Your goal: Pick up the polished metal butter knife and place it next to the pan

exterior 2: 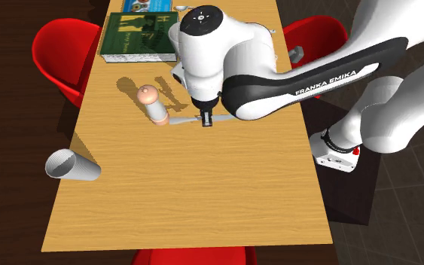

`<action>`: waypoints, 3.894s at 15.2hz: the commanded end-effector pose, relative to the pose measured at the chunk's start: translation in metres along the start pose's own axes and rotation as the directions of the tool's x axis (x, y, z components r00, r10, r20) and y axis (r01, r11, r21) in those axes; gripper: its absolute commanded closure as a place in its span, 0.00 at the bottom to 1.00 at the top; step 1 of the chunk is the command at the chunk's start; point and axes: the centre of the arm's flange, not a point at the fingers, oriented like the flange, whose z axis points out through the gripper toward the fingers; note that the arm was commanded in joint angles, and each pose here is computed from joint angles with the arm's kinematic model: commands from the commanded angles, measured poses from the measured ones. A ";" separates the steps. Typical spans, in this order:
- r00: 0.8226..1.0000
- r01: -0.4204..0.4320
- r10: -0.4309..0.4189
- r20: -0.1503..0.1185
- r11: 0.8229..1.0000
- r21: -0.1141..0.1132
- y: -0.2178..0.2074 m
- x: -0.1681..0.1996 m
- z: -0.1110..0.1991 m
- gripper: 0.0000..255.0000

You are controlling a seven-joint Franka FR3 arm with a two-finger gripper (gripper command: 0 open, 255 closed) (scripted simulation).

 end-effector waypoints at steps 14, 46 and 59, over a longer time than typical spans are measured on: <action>1.000 0.002 -0.002 0.000 1.000 0.001 0.171 -0.098 -0.001 1.00; 1.000 0.002 -0.002 0.000 1.000 0.001 0.200 -0.115 0.100 0.00; 1.000 0.002 -0.002 0.000 1.000 0.001 0.200 -0.115 0.050 0.00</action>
